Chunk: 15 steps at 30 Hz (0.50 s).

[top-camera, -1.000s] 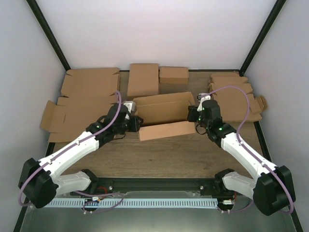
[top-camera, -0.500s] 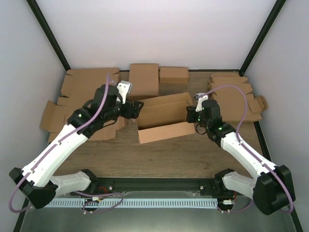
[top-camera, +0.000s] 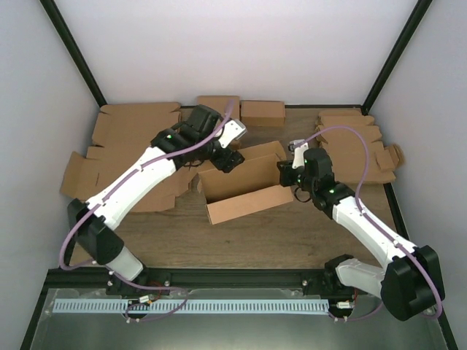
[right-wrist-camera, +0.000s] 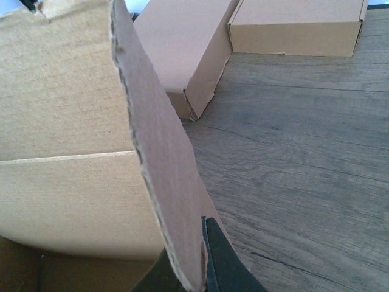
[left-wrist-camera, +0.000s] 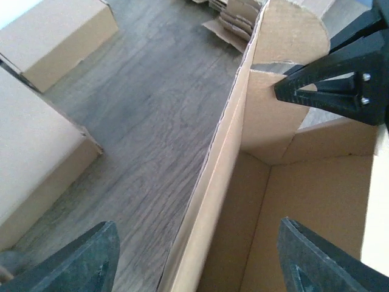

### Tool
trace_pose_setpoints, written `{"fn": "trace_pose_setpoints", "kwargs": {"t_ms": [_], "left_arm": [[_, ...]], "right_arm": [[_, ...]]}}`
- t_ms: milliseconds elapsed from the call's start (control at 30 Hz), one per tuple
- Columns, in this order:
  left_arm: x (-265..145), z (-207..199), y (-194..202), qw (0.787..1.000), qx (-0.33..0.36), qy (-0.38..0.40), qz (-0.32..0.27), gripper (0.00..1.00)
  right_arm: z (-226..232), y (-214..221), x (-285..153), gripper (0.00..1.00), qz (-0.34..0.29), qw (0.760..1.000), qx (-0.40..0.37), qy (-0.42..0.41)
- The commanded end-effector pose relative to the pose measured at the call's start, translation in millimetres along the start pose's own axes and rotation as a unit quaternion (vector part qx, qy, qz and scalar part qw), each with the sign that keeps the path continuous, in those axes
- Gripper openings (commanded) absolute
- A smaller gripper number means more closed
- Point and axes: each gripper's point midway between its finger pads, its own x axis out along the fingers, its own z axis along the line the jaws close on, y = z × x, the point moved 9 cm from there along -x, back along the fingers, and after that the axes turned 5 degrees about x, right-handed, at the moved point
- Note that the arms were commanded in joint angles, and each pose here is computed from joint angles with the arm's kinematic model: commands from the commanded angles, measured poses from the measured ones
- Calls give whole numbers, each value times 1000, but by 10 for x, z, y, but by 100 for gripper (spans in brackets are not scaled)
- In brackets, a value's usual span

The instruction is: Fold the paper box

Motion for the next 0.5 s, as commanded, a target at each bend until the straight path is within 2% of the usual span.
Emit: {"fn": "trace_pose_setpoints", "kwargs": {"t_ms": [0,100,133,267,367,467], "left_arm": [[116,-19,-69,999,28,34,7,71],[204,-24,-34,998,28,45,18,65],[232,-27,-16,998,27,49,23,60],[329,-35,44,997,21,62,40,26],[375,-34,78,997,17,64,51,4],[423,-45,126,996,14,69,57,4]], "right_arm": [[44,66,24,1,40,999,-10,-12],[43,64,24,1,40,999,-11,-11],[42,62,25,1,39,999,-10,-10],[48,55,23,1,38,999,-9,-12],[50,40,35,7,43,999,-8,-9],[73,-4,34,13,51,999,-7,-10]]}}
